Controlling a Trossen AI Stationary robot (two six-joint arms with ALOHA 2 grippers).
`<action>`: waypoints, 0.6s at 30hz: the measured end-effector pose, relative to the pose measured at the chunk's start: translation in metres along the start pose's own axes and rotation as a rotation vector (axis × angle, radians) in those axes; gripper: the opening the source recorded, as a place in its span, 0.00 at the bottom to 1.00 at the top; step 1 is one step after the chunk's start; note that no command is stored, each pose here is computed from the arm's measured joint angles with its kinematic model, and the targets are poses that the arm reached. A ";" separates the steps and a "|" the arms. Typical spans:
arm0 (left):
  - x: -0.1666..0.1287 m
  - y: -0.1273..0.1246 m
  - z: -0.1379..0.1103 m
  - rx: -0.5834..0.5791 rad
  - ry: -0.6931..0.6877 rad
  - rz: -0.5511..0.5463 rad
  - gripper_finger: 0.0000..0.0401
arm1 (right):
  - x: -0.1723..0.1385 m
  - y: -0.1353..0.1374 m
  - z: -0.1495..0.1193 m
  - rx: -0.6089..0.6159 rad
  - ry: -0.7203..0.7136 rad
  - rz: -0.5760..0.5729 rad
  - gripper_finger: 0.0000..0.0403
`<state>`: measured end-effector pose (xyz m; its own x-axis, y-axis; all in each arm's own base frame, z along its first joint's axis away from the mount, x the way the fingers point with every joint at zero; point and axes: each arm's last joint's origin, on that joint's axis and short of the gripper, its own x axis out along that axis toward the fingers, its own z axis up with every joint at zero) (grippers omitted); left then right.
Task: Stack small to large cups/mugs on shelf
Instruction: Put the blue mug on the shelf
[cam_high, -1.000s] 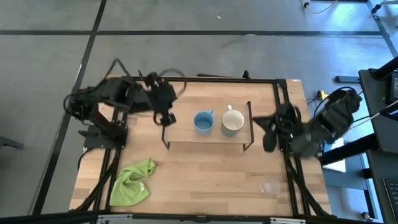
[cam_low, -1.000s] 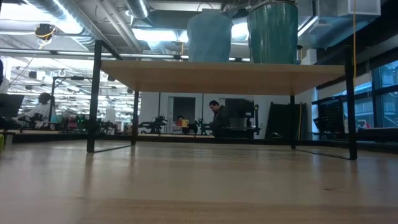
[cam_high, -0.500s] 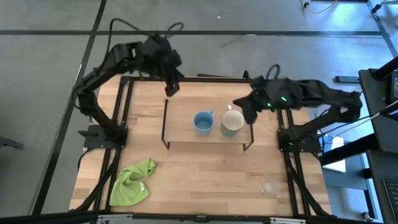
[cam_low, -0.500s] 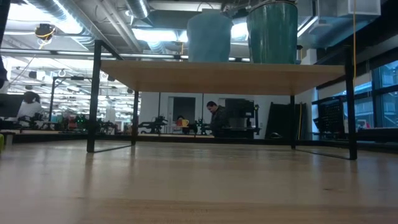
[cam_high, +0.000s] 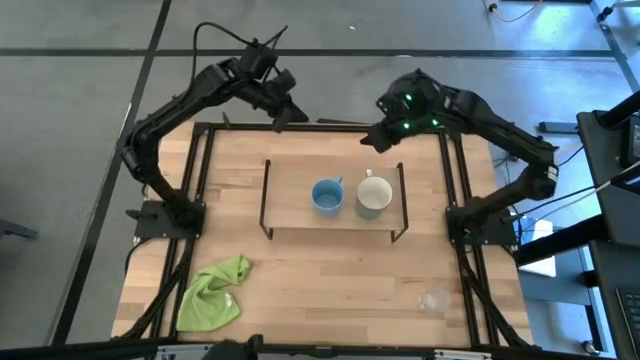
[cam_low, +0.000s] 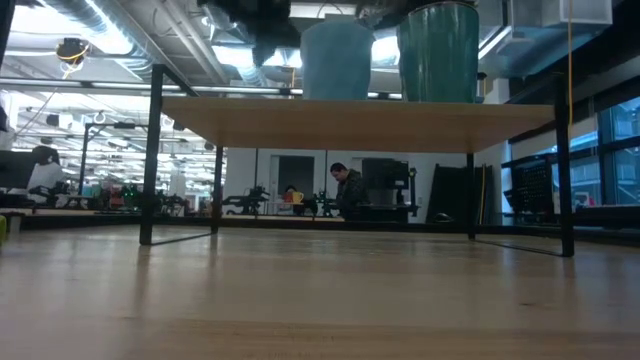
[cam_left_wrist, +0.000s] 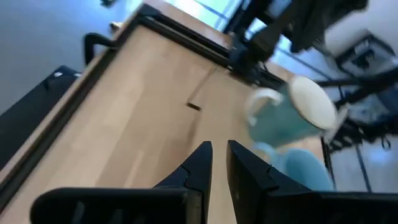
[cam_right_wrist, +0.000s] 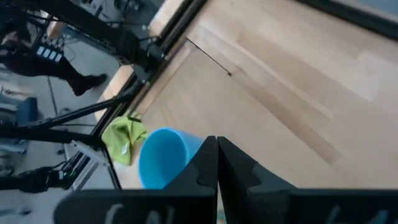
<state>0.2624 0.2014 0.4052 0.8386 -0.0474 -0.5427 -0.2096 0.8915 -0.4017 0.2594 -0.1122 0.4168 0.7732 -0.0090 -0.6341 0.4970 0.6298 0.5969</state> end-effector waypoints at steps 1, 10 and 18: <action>0.001 0.007 -0.003 -0.024 -0.002 -0.001 0.10 | 0.004 -0.006 0.004 0.015 0.013 -0.003 0.01; 0.016 0.041 -0.016 -0.199 -0.072 -0.218 0.10 | 0.030 -0.059 0.026 0.126 0.151 -0.057 0.01; 0.034 0.054 -0.031 -0.401 -0.066 -0.271 0.10 | 0.039 -0.078 0.021 0.071 0.318 -0.027 0.01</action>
<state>0.2639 0.2336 0.3425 0.9172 -0.2132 -0.3367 -0.1458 0.6068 -0.7814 0.2591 -0.1777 0.3561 0.6033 0.2253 -0.7650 0.5503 0.5767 0.6038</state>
